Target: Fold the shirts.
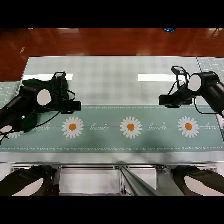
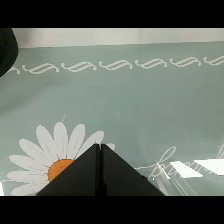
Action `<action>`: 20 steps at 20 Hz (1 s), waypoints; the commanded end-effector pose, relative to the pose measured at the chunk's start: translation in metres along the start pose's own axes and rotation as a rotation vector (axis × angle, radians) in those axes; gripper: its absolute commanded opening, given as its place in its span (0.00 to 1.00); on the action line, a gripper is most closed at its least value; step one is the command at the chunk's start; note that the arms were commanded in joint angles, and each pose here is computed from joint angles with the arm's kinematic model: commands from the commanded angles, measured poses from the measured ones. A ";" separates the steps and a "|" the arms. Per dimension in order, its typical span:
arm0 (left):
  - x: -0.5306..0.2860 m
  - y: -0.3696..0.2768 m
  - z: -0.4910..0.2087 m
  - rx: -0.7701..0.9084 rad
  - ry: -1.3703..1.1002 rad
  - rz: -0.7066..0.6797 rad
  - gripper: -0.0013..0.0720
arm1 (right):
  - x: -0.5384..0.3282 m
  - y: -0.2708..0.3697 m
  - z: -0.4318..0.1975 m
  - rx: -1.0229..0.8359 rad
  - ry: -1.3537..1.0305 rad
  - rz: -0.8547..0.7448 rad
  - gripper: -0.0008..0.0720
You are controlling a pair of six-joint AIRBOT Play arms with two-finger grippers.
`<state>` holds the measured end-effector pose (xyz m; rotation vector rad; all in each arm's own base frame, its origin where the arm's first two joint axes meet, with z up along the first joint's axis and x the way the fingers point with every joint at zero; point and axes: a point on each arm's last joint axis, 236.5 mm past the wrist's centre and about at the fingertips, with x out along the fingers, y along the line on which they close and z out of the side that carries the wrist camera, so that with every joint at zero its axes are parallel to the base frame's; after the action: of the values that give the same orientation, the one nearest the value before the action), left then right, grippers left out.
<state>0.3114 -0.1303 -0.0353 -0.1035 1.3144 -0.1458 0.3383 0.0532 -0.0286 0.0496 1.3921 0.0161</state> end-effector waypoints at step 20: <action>0.002 -0.004 0.037 0.013 -0.145 -0.017 0.12 | -0.005 0.008 0.048 0.000 -0.203 0.033 0.14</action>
<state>0.3275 -0.1344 -0.0329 -0.1160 1.2491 -0.1551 0.3569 0.0558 -0.0244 0.0594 1.3117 0.0244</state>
